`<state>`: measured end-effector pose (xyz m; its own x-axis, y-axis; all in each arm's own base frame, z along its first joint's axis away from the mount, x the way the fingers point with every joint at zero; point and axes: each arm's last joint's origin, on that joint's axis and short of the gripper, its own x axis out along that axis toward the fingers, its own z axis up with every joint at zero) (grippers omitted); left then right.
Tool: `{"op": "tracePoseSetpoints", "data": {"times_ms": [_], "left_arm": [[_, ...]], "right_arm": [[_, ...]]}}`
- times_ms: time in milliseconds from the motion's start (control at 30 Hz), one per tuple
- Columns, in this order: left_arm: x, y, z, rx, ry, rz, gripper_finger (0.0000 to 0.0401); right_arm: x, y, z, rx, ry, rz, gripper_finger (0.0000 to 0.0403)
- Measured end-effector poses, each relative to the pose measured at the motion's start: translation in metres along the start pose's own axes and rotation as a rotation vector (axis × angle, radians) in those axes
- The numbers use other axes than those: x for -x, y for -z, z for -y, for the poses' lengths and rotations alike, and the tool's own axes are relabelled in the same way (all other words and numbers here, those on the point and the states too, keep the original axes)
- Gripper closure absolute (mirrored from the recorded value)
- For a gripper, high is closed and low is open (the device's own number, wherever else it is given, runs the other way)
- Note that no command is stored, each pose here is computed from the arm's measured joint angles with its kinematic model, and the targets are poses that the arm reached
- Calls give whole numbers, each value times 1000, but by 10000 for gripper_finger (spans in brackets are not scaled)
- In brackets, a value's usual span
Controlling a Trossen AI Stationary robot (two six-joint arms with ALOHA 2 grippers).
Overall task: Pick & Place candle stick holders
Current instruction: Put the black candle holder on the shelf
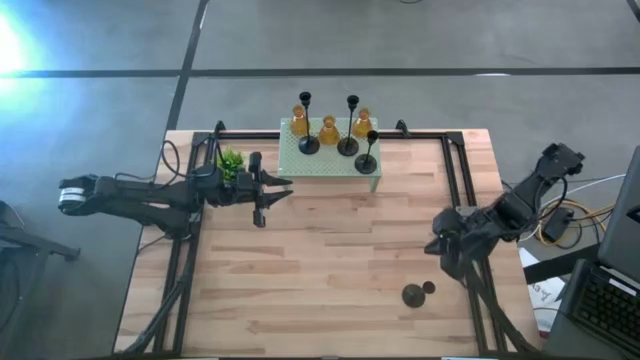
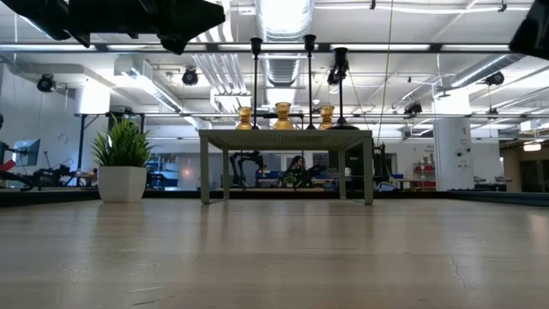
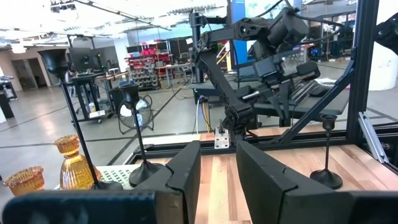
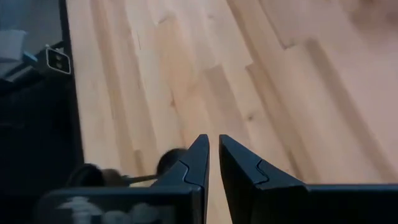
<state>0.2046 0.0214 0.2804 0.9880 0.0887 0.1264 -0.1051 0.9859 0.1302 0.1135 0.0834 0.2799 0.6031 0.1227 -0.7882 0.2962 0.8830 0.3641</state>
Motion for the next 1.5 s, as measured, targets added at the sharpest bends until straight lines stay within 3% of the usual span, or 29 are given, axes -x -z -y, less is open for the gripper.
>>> {"op": "tracePoseSetpoints", "data": {"times_ms": [200, 300, 533, 867, 1233, 1500], "left_arm": [[0, 0, 0, 34, 0, 0, 293], [0, 0, 0, 39, 0, 0, 293], [0, 1, 0, 39, 1, -9, 293], [0, 3, 0, 37, 4, -32, 293], [1, 13, 2, 51, 15, -131, 293], [-1, 7, 1, -2, 13, -96, 293]], "right_arm": [[9, -2, -10, -154, -65, -6, 372], [17, -9, -19, -174, -78, -28, 372], [25, -25, -45, -169, 108, -152, 372], [4, -39, -88, -158, 328, -277, 362], [-6, -43, -107, -317, 336, -361, 310], [-8, -42, -108, -427, 353, -368, 281]]}}
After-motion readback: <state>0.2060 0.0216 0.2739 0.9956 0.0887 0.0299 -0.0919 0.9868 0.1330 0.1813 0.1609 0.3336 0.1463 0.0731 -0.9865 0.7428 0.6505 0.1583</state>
